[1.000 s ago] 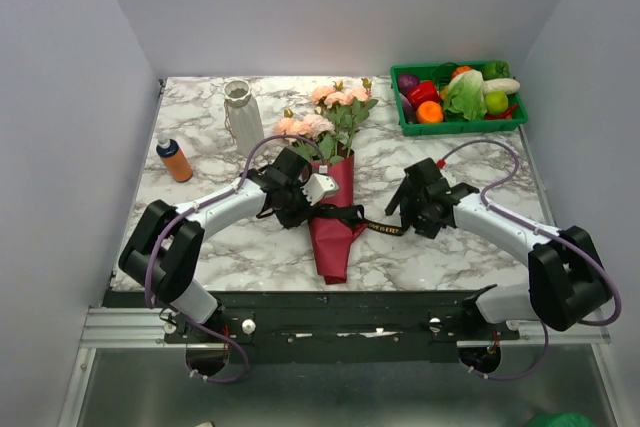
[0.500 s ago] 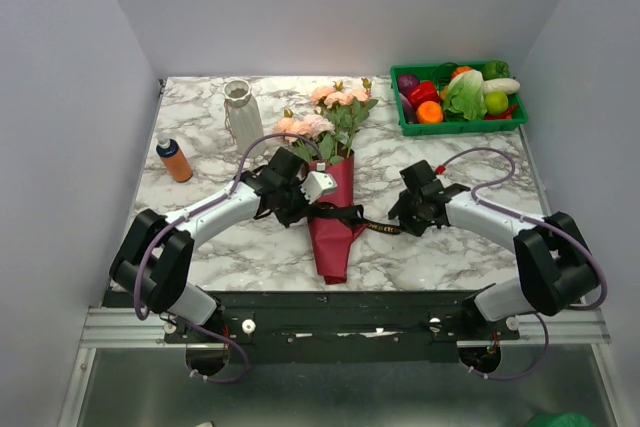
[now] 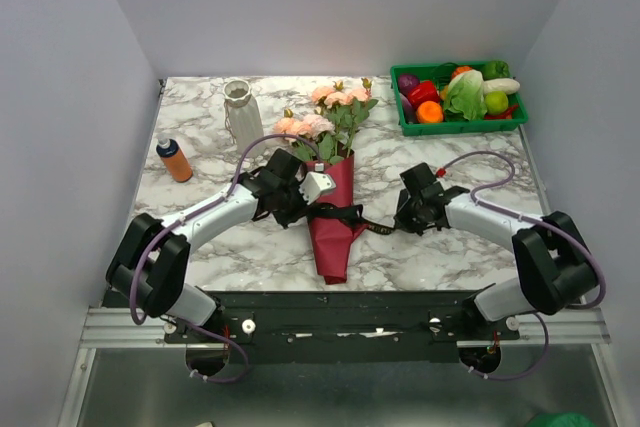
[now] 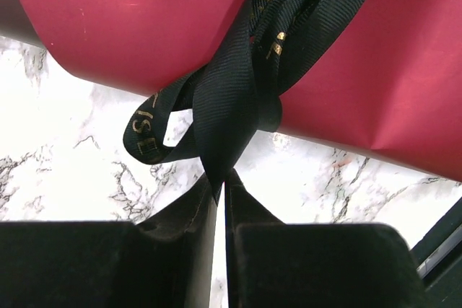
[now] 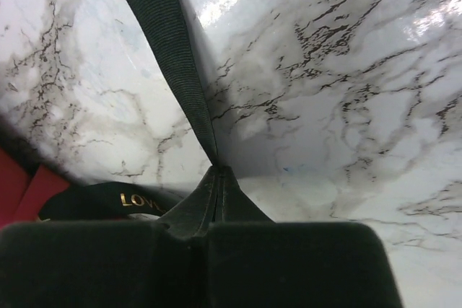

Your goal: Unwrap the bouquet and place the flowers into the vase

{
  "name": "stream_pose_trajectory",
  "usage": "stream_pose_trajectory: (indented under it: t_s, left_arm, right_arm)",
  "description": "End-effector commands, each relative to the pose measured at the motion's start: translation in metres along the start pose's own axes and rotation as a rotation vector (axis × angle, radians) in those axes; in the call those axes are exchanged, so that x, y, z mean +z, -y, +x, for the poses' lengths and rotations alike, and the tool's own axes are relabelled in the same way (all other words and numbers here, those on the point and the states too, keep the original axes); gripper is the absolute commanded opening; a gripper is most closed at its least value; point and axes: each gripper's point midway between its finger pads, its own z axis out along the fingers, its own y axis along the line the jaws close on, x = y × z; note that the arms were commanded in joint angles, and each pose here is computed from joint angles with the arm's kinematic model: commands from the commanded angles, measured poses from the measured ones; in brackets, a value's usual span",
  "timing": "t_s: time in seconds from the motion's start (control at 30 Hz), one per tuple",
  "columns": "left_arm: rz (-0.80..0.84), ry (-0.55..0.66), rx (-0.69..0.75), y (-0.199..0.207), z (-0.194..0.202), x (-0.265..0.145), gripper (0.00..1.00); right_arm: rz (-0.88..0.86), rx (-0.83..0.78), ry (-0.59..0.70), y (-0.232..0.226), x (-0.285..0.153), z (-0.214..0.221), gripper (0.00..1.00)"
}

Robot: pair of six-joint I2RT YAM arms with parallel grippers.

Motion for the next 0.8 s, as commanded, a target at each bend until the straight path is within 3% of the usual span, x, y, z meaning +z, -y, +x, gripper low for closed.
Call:
stream_pose_trajectory:
  t_s: [0.0,0.17,0.33,0.47,0.77]
  left_arm:
    - [-0.054,0.026,0.014,-0.007,-0.010,-0.013,0.13]
    - [-0.124,0.044,0.000,-0.021,-0.013,-0.038,0.09]
    - [-0.255,0.042,-0.121,-0.065,-0.001,-0.075,0.00]
    - [-0.452,0.056,-0.275,-0.119,0.032,-0.128,0.00]
    - [-0.775,-0.015,-0.486,-0.170,0.119,-0.219,0.00]
  right_arm:
    - [0.042,-0.010,0.038,0.012,-0.012,-0.007,0.01]
    - [0.024,-0.020,0.214,-0.005,-0.054,-0.061,0.01]
    - [0.037,0.049,0.380,0.015,-0.098,-0.132,0.01]
    - [0.078,0.119,0.480,0.044,-0.122,-0.172,0.01]
    - [0.144,0.273,0.622,0.091,-0.158,-0.222,0.01]
